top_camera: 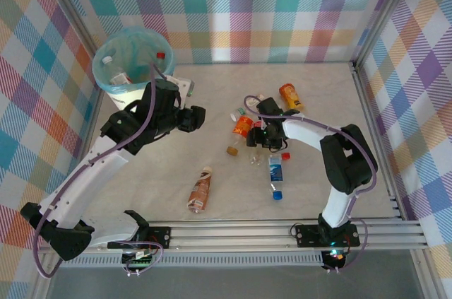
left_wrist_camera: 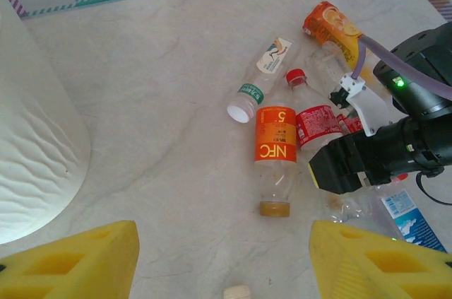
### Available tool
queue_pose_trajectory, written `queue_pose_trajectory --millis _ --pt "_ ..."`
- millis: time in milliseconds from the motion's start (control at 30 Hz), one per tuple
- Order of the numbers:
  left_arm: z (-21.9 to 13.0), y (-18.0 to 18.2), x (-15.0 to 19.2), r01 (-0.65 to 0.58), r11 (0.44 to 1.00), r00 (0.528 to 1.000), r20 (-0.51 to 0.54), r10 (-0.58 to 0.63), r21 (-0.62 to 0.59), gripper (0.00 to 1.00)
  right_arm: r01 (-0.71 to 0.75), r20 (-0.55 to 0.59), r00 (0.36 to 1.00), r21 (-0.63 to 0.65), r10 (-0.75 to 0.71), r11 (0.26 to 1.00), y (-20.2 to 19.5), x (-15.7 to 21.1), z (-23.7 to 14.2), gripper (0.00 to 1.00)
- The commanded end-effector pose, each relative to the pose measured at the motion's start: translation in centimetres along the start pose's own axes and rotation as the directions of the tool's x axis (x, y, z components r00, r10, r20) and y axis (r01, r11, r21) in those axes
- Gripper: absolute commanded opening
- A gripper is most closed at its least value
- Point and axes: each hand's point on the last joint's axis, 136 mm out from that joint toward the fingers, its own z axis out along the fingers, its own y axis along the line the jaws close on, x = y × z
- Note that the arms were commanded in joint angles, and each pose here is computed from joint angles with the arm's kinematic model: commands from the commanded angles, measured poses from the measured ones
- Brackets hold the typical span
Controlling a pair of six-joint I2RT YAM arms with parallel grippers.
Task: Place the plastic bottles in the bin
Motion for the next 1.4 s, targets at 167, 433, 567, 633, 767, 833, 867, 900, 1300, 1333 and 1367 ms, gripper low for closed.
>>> queue_pose_trajectory --millis 167,433,567,633,767,833,867,900,1300,1333,1367 --pt "-1.3 -0.6 -1.5 0.005 1.0 0.999 0.036 -0.006 0.021 0.65 -0.014 0.051 0.999 -0.049 0.017 0.999 0.9 -1.1 -1.8 0.59" --pt "-2.6 -1.2 -2.9 0.036 0.998 0.996 0.076 -0.04 0.056 0.65 -0.002 0.111 0.994 -0.09 0.012 0.996 1.7 -1.3 -5.0 0.57" --pt "-3.2 -1.2 -3.5 0.054 0.996 0.994 0.095 -0.06 0.064 0.65 0.003 0.132 0.991 -0.095 0.009 0.995 1.5 -0.8 -6.4 0.56" --pt "-3.4 -1.4 -3.7 0.062 0.995 0.993 0.098 -0.07 0.076 0.65 0.01 0.147 0.989 -0.103 0.006 0.995 1.6 -0.6 -7.2 0.56" --pt "-3.6 -2.0 -4.0 0.08 0.99 0.99 0.103 -0.092 0.113 0.66 0.068 0.201 0.979 -0.165 -0.034 0.984 2.7 -0.5 -9.4 0.56" --pt "-3.5 -2.4 -4.2 0.089 0.987 0.989 0.105 -0.103 0.136 0.67 0.115 0.249 0.966 -0.207 -0.061 0.972 3.5 -0.6 -11.0 0.56" --pt "-3.5 -2.7 -4.3 0.094 0.984 0.988 0.104 -0.11 0.149 0.67 0.142 0.277 0.958 -0.227 -0.076 0.963 3.9 -0.6 -11.8 0.56" --pt "-3.5 -3.0 -4.5 0.097 0.981 0.988 0.104 -0.115 0.166 0.68 0.172 0.306 0.948 -0.25 -0.091 0.953 4.4 -0.6 -12.7 0.56" --pt "-3.2 -7.4 -7.0 0.145 0.912 0.981 0.067 -0.184 0.385 0.72 0.53 0.541 0.803 -0.455 -0.25 0.715 11.0 2.5 -20.9 0.56" --pt "-3.2 -7.6 -7.2 0.147 0.908 0.98 0.065 -0.187 0.392 0.72 0.553 0.56 0.786 -0.45 -0.262 0.701 11.3 2.8 -21.3 0.56" --pt "-3.1 -7.7 -7.3 0.152 0.906 0.98 0.06 -0.191 0.394 0.72 0.579 0.58 0.768 -0.446 -0.272 0.683 11.6 3.1 -21.7 0.56"
